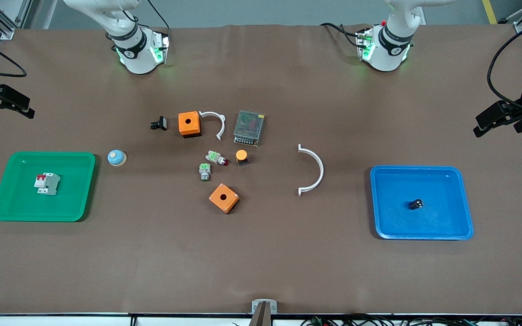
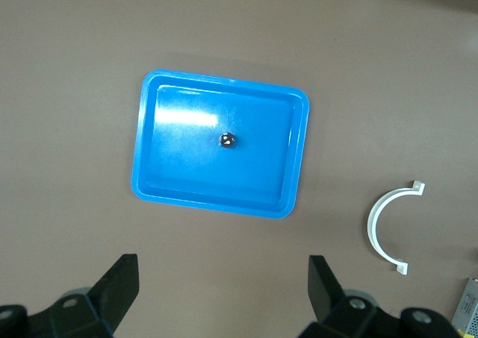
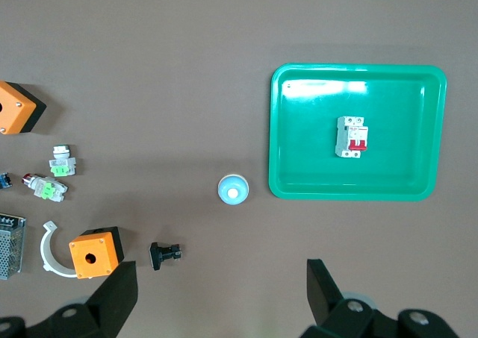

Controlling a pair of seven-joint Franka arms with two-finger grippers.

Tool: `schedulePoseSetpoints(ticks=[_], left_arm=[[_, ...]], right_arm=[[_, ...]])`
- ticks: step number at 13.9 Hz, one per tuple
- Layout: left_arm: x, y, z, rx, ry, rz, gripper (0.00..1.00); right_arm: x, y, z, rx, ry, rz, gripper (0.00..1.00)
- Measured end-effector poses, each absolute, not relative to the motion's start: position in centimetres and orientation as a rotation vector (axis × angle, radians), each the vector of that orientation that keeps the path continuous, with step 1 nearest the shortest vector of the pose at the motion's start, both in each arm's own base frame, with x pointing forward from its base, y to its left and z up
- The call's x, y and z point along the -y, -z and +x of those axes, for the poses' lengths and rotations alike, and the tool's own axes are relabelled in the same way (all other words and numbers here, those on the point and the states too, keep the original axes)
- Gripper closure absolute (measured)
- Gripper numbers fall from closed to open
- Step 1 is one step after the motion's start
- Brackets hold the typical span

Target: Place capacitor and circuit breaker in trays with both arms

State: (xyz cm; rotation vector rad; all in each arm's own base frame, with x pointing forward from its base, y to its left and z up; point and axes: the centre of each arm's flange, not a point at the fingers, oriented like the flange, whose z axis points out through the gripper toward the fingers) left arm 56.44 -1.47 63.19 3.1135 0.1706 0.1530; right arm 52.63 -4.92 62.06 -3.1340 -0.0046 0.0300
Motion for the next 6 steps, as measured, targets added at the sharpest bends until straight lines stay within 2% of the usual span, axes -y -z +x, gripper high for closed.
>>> schedulePoseSetpoints(ticks=[6], left_arm=[[1.83,-63.21,56.43,-0.16,-0.154,3.114,0.0]], right_arm=[[4.95,-61.99,52.62,0.003,-0.033,-3.134,0.0]])
